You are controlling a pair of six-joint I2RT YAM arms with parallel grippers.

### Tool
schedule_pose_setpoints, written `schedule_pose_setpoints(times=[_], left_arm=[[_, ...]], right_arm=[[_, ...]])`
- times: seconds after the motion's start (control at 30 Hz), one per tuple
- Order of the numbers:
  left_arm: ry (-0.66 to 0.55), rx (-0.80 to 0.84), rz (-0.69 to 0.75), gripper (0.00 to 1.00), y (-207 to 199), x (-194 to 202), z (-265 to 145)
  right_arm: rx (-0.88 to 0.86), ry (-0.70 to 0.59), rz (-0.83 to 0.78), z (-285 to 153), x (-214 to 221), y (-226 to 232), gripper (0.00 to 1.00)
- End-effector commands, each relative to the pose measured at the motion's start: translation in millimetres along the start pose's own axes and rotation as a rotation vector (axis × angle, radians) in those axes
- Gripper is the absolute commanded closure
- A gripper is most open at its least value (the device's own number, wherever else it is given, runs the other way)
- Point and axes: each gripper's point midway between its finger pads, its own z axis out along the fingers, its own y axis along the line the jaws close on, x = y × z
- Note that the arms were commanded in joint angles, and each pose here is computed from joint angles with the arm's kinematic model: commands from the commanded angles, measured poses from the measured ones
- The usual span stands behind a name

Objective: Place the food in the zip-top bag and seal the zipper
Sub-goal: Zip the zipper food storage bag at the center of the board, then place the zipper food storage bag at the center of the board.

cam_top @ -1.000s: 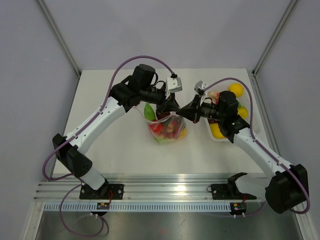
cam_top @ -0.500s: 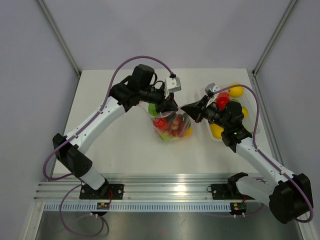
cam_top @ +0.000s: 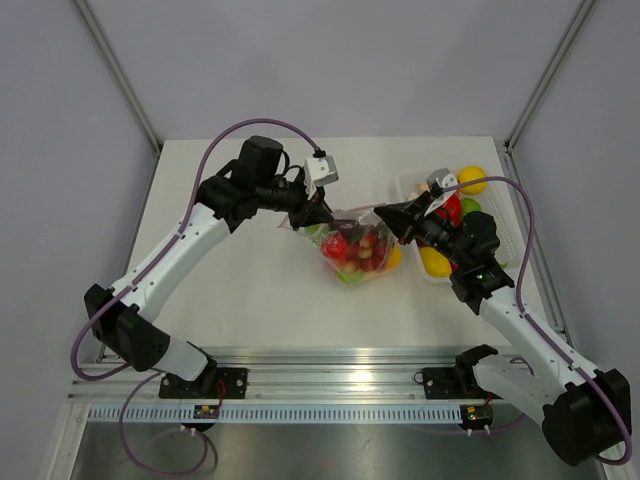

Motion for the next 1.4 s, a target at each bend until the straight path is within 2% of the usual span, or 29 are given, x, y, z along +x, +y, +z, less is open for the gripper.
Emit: schedule_pose_setpoints(times=[0.0,0.13,0.4,0.57,0.73,0.93,1.1,1.13,1.2,1.23,1.3,1.33,1.37], left_arm=[[0.004,-0.112,-0.016,1.0,12,2,-26],[0.04,-0.211,-0.07,1.0,29,18,-46],[-0.025,-0.351,-0.088,1.0,34,19,-85],[-0.024,-0.451,-0.148,1.0,50,34,-109],[-0.05,-0.465,-0.245,1.0,60,50,-127],[-0.076,-0.467,-0.281,1.0,64,58,-132],[-0.145,-0.447,-0.289,1.0,76,38,-128],[-0.157,-0.454,-0.284,1.0,82,33,-128],[-0.206,-0.493,-0.249,1.0,97,10,-136],[-0.203,-0.51,-0.267,1.0,110,10,-134],[-0.25,-0.546,-0.221,1.0,125,-19,-148],[-0.252,-0.553,-0.235,1.0,136,-20,-151],[-0.266,-0.56,-0.227,1.0,141,-28,-156]], right_arm=[[0.105,-0.144,-0.069,-8,-41,-17,1.0],[0.133,-0.159,-0.075,-15,-44,-19,1.0],[0.153,-0.156,-0.072,-19,-44,-20,1.0],[0.179,-0.195,-0.061,-21,-50,-24,1.0],[0.189,-0.191,-0.041,-18,-44,-28,1.0],[0.161,-0.2,-0.009,-7,-45,-28,1.0],[0.095,-0.157,0.007,22,-40,-30,1.0],[0.081,-0.176,-0.007,30,-52,-30,1.0],[0.081,-0.153,-0.028,50,-49,-42,1.0],[0.064,-0.187,-0.059,60,-71,-41,1.0],[0.043,-0.16,-0.078,85,-66,-52,1.0],[0.024,-0.197,-0.107,96,-91,-49,1.0],[0.011,-0.195,-0.109,104,-94,-51,1.0]])
